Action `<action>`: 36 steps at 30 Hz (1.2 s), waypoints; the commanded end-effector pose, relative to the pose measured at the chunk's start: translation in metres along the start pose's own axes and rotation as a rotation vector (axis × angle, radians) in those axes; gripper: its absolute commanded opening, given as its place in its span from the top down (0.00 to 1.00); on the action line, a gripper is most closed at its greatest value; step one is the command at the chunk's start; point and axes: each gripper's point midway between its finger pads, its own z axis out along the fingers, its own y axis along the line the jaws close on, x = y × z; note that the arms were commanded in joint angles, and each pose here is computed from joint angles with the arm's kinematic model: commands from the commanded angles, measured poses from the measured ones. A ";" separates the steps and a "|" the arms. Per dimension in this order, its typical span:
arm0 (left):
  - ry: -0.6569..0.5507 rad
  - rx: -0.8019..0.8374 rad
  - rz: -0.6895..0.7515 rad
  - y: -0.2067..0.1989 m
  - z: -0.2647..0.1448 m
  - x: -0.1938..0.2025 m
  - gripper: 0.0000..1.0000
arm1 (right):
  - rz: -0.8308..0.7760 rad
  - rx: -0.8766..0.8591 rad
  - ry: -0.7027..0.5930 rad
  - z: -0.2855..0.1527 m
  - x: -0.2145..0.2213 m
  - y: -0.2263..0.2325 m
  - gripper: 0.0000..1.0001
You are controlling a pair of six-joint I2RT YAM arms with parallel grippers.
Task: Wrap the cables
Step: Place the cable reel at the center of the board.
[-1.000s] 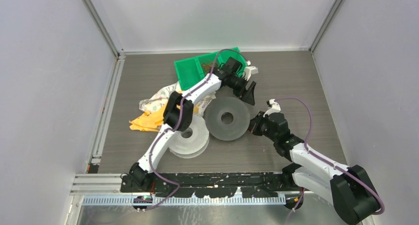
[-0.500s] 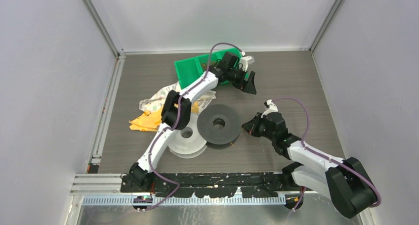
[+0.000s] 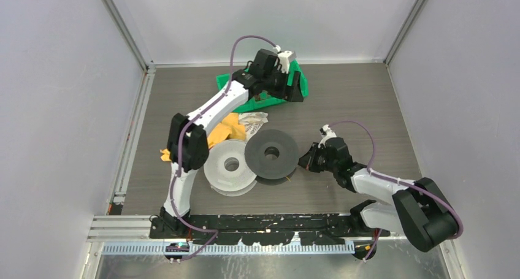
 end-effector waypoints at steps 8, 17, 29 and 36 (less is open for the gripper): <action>-0.023 -0.191 -0.060 0.010 -0.086 0.014 0.21 | -0.068 -0.126 0.042 0.017 -0.011 0.027 0.85; -0.047 -0.252 -0.031 0.008 -0.119 0.014 0.21 | -0.066 -0.118 0.054 0.017 -0.009 0.025 0.78; -0.046 -0.238 -0.046 0.007 -0.115 0.016 0.21 | -0.096 -0.068 -0.031 -0.015 -0.020 0.023 0.57; -0.037 -0.227 -0.056 0.008 -0.109 0.018 0.21 | -0.073 -0.006 -0.059 -0.018 -0.025 0.015 0.56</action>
